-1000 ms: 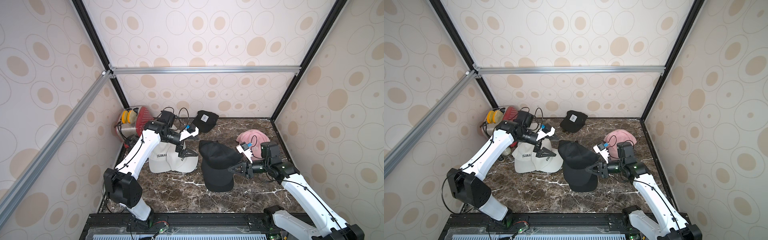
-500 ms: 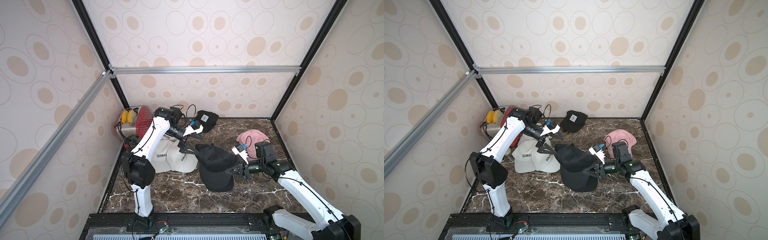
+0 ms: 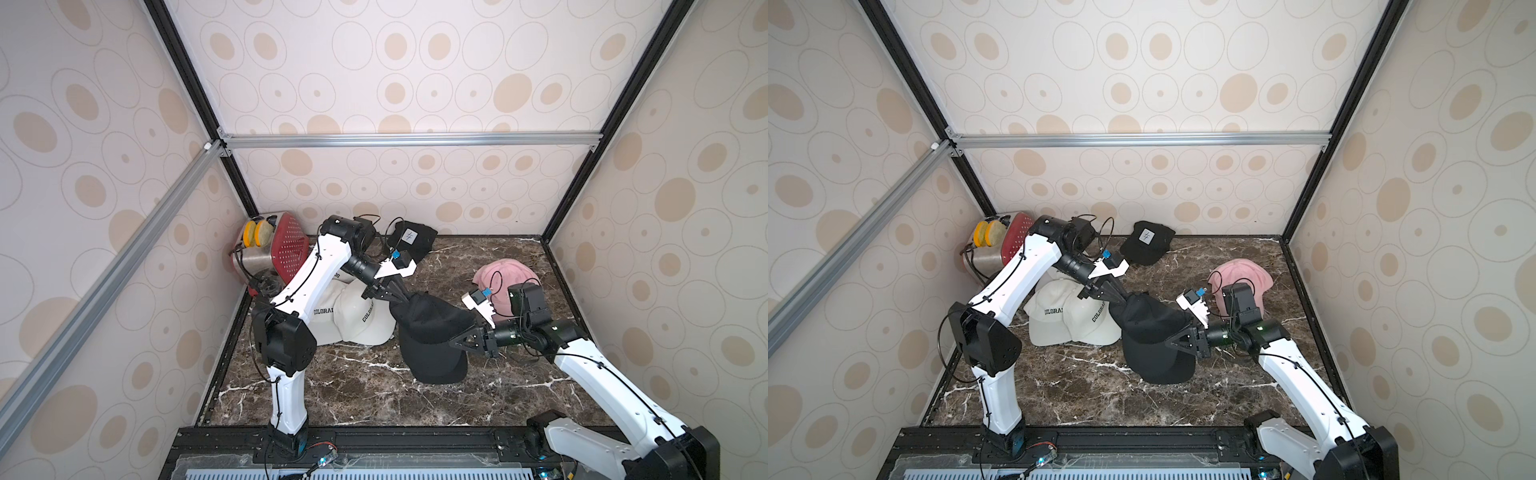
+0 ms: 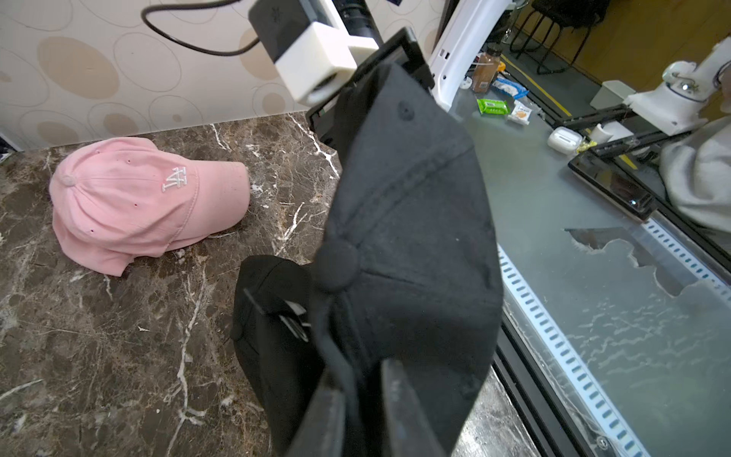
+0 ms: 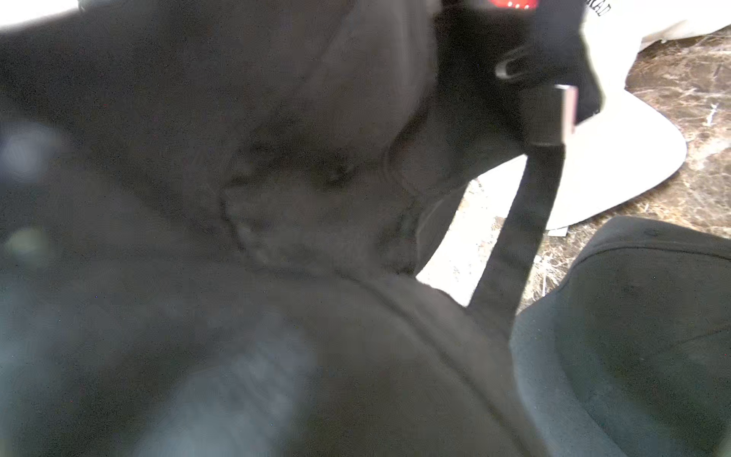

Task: Stack the baseball caps by color
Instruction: Place the baseball cap on the baseball cap.

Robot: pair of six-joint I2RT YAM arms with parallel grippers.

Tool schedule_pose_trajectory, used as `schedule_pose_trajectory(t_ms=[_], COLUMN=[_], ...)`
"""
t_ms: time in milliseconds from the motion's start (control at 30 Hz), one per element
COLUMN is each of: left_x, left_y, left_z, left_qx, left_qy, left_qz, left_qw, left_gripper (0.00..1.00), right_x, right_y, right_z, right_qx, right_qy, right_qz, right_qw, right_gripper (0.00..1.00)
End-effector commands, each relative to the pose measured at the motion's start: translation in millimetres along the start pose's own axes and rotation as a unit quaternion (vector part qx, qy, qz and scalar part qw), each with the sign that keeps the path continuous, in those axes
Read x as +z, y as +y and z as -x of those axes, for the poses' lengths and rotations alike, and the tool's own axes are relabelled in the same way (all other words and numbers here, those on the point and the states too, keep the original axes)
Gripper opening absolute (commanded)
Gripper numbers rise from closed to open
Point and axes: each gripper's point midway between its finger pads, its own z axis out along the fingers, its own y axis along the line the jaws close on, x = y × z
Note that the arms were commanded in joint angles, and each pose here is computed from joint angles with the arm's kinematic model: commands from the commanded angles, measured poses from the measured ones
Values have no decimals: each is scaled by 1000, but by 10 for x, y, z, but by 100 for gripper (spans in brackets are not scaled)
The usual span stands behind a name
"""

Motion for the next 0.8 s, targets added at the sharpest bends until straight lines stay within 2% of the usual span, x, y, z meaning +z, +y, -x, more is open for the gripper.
schedule_pose_trajectory(t_ms=[0,33,67,133,167,233,300,367,400,433,467,533,600,767], left_x=[-54,-56,-68,-86,-95,-110,-117,-114,-113,-116,-111,-108,-88,-64], left_y=[-282,-292,-313,-341,-346,-311,-231,-130,-93,-79,-51,-31,-126,-515], left_z=[83,86,91,101,106,117,107,122,132,145,157,191,241,369], left_qx=[-50,-47,-46,-42,-39,-46,-68,-95,-103,-108,-112,-113,-101,-72], left_qy=[-4,-2,-1,2,2,2,3,-6,-14,-24,-34,-48,-54,-68], left_qz=[-34,-33,-32,-28,-24,-8,17,49,64,76,92,122,132,105], left_qw=[998,998,998,999,999,999,998,994,993,991,989,985,985,990], left_gripper=[0,0,0,0,0,0,0,0,0,0,0,0,0,0], right_x=[-9,-12,-20,-75,-142,-376,-685,-941,-1026,-1077,-1114,-1085,-972,-641], right_y=[-15,-52,-111,-279,-421,-729,-934,-977,-938,-893,-837,-709,-544,-52], right_z=[78,55,31,-15,-54,-95,-100,-29,33,87,149,256,363,625], right_qx=[-24,-19,-13,2,10,28,22,8,-2,-9,-18,-41,-75,-146], right_qy=[-3,0,3,8,13,8,-9,-38,-51,-62,-69,-76,-80,-109], right_qz=[-19,-30,-49,-112,-165,-288,-397,-460,-474,-479,-481,-460,-415,-260], right_qw=[1000,999,999,994,986,957,917,887,879,875,874,884,903,948], right_gripper=[2,6,16,52,63,72,83,95,99,100,100,100,100,100])
